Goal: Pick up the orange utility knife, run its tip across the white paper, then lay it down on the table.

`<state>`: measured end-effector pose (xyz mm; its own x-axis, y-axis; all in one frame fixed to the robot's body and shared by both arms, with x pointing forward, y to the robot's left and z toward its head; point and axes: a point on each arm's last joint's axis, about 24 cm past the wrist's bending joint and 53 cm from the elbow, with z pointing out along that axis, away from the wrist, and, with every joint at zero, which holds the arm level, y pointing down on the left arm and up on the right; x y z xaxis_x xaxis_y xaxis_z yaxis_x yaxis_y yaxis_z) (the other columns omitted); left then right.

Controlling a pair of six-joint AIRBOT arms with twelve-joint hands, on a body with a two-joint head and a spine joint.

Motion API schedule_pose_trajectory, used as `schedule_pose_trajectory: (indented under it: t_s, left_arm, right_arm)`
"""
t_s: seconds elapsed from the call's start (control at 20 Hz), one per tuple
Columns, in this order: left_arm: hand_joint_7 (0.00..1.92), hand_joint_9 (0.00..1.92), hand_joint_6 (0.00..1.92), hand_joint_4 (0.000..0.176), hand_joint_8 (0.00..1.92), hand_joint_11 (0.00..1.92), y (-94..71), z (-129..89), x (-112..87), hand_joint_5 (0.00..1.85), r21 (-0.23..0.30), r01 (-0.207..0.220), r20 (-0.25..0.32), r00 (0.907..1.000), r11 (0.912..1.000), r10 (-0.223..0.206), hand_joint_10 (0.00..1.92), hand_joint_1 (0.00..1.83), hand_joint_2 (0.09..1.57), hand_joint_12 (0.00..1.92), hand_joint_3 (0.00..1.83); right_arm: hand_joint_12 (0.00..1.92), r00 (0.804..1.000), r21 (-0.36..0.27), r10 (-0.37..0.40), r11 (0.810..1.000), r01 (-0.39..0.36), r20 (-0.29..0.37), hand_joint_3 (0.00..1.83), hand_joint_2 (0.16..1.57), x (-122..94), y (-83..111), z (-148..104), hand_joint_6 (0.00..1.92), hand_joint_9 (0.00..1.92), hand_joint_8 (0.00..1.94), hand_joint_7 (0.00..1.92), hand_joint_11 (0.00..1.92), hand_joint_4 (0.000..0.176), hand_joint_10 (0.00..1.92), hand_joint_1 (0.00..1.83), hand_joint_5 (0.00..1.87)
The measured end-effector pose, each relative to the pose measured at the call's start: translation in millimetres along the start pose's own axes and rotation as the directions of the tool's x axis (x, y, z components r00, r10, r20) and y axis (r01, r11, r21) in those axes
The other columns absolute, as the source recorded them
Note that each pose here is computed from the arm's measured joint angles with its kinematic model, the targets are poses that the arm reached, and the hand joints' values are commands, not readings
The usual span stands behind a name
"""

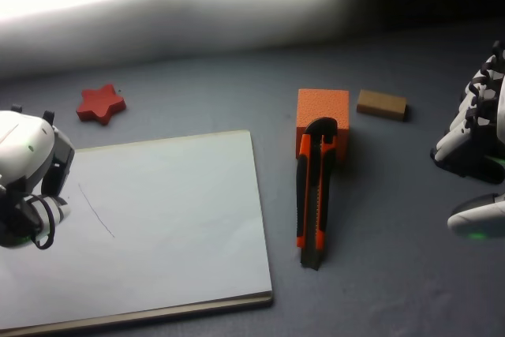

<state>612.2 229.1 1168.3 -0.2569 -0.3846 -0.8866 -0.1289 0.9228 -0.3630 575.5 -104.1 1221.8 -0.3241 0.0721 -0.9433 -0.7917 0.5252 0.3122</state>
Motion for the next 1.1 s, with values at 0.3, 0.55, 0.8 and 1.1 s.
schedule_pose_trajectory:
  t_s: [0.3, 0.55, 0.8, 1.1]
  left_arm:
    - [0.00, 0.00, 0.00, 0.000, 0.00, 0.00, 1.5, 0, 0.3, 0.00, -0.006, 0.037, -0.001, 0.9993, 0.9993, -0.037, 0.00, 0.00, 1.14, 0.00, 0.01]
    - [0.00, 0.00, 0.00, 0.000, 0.00, 0.00, 0.5, 0, 2.6, 0.00, -0.007, 0.074, -0.006, 0.9972, 0.9972, -0.074, 0.00, 0.00, 1.12, 0.00, 0.00]
    - [0.00, 0.00, 0.00, 0.000, 0.00, 0.01, 0.1, 0, 1.1, 0.00, -0.005, 0.096, 0.001, 0.9954, 0.9953, -0.096, 0.00, 0.00, 1.12, 0.00, 0.00]
    - [0.00, 0.00, 0.00, 0.000, 0.00, 0.00, 2.1, 0, -0.6, 0.00, -0.014, 0.110, 0.008, 0.9939, 0.9938, -0.110, 0.00, 0.00, 1.13, 0.00, 0.00]
  right_arm:
    - [0.00, 1.000, -0.004, 0.000, 1.000, 0.000, 0.000, 0.05, 1.18, 0, 1.8, 0, 0.00, 0.00, 0.00, 0.01, 0.00, 0.000, 0.00, 0.01, 0.00]
    - [0.00, 0.990, -0.049, -0.140, 0.989, 0.140, -0.013, 0.01, 1.13, 4, 12.1, 8, 0.00, 0.00, 0.00, 0.00, 0.00, 0.000, 0.00, 0.12, 0.00]
    - [0.00, 0.990, -0.176, -0.132, 0.977, 0.121, -0.050, 0.00, 1.03, 1, 36.1, 44, 0.00, 0.00, 0.00, 0.00, 0.00, 0.000, 0.00, 0.76, 0.00]
    - [0.00, 0.965, -0.130, -0.220, 0.971, 0.202, -0.142, 0.00, 1.05, 27, 24.7, 93, 0.00, 0.00, 0.00, 0.00, 0.00, 0.000, 0.00, 1.12, 0.00]
